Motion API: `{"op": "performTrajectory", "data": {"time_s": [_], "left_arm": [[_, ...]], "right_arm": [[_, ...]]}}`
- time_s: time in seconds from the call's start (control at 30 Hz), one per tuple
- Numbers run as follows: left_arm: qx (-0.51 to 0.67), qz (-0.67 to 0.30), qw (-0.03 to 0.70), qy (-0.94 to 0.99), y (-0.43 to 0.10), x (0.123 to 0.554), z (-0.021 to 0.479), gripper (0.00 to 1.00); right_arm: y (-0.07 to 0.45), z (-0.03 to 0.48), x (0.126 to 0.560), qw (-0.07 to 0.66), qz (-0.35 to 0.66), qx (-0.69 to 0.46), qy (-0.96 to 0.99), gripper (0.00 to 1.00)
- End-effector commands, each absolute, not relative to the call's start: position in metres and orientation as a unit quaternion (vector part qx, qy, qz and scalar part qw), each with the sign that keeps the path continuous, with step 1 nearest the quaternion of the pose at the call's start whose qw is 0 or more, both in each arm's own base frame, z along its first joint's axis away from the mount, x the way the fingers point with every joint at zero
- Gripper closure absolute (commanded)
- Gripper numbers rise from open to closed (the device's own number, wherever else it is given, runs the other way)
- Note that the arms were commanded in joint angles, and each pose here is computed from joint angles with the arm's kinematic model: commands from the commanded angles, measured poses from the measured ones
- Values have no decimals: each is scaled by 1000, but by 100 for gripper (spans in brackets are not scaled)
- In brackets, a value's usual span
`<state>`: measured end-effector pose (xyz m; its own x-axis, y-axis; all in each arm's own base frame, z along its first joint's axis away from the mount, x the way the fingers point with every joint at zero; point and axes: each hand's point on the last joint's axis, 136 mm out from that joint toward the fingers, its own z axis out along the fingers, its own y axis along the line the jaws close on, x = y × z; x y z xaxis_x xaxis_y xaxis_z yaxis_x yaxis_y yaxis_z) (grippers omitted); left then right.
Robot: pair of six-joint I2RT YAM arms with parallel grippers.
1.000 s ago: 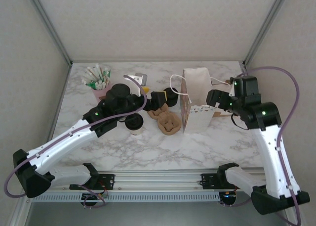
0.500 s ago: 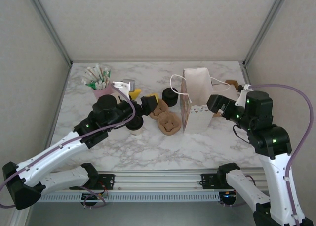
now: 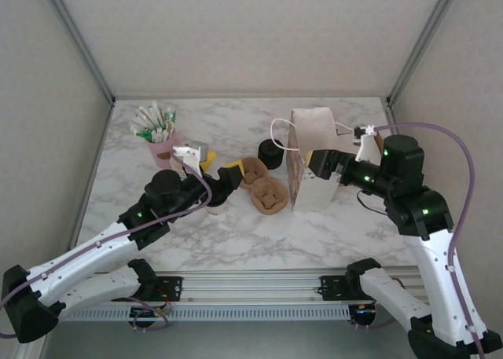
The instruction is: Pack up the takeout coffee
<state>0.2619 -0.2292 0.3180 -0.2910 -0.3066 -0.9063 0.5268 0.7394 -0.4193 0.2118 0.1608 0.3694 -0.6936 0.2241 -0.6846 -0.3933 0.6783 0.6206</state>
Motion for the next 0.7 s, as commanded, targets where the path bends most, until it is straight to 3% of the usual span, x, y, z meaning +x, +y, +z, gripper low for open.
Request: {"op": "performTrajectory", "data": {"time_s": [0.0,0.67], "left_arm": [[72,-351,625,694,-223,260,333,0],[4,-293,660,691,-175,269,296,0]], "right_arm": [[181,385,207,389,413,-102,817,1],[283,336,204,333,270,-281,859,1]]}}
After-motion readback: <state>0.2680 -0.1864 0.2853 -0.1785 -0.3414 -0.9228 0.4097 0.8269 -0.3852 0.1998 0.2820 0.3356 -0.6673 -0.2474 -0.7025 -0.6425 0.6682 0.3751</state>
